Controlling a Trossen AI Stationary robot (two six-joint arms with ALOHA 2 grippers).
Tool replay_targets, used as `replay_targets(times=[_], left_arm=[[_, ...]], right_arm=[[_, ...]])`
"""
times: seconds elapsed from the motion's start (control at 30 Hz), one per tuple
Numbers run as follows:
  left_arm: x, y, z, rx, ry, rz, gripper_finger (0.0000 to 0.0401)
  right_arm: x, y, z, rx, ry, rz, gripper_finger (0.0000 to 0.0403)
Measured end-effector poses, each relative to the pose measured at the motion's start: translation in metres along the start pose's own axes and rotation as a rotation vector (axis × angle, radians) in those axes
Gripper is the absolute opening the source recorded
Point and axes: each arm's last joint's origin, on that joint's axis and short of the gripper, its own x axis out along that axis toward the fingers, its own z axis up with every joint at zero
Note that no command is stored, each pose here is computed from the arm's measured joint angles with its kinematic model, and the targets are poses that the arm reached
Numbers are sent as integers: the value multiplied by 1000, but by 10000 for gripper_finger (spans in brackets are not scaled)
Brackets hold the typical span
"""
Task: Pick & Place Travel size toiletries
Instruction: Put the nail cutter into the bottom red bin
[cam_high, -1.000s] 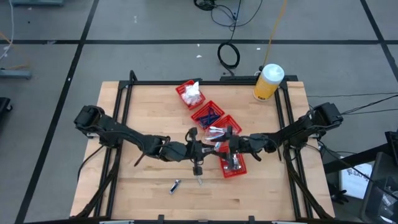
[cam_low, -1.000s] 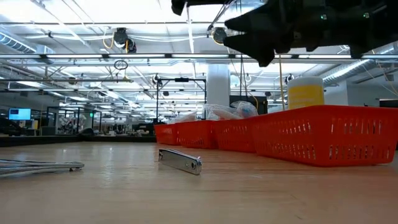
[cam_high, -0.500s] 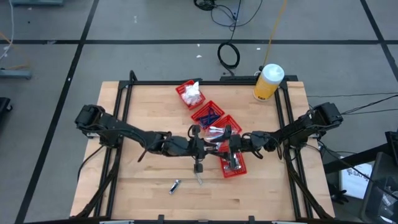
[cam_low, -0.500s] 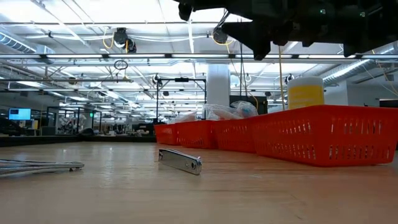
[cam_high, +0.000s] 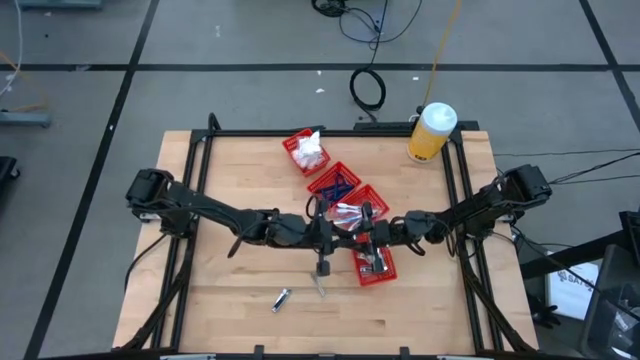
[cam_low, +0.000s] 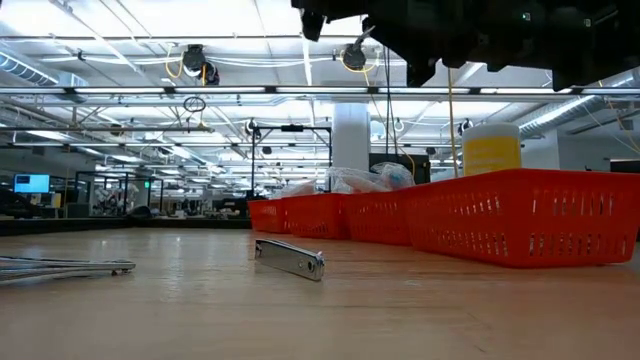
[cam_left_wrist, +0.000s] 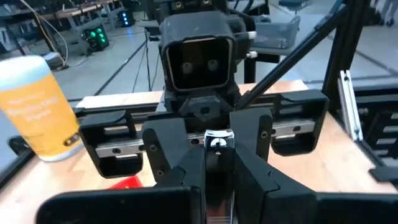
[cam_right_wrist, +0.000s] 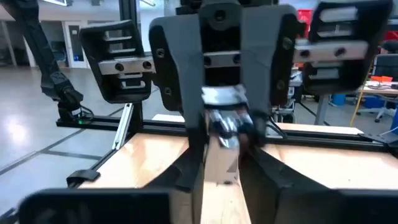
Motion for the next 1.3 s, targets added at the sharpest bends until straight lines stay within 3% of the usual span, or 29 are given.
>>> replay_targets(times=[0.13,0.33,0.47,0.63,0.8,1.03,1.23,1.3], left_arm=[[8,1,-7,-40,-3,0,49],[5,1,-3,-63,-27,43,108],[-7,-2,14,-26,-88,82,153],[-17,-6,19,54,-50,117,196],[-35,-9,10,64,150,240,210],[-38,-15,-33,-124,473,204,211],[-28,-20,-64,-163,568,200,212],[-24,-21,-72,-153,593,203,212]], right_arm=[[-1,0,-2,-5,18,1,64],[1,-1,-5,2,52,-17,64],[0,-1,-8,20,85,-20,64],[-3,-2,-10,60,166,-10,64],[-22,5,2,172,348,93,64],[-57,20,-3,399,716,114,64],[-61,29,-19,462,855,87,65],[-60,30,-21,482,864,77,84]])
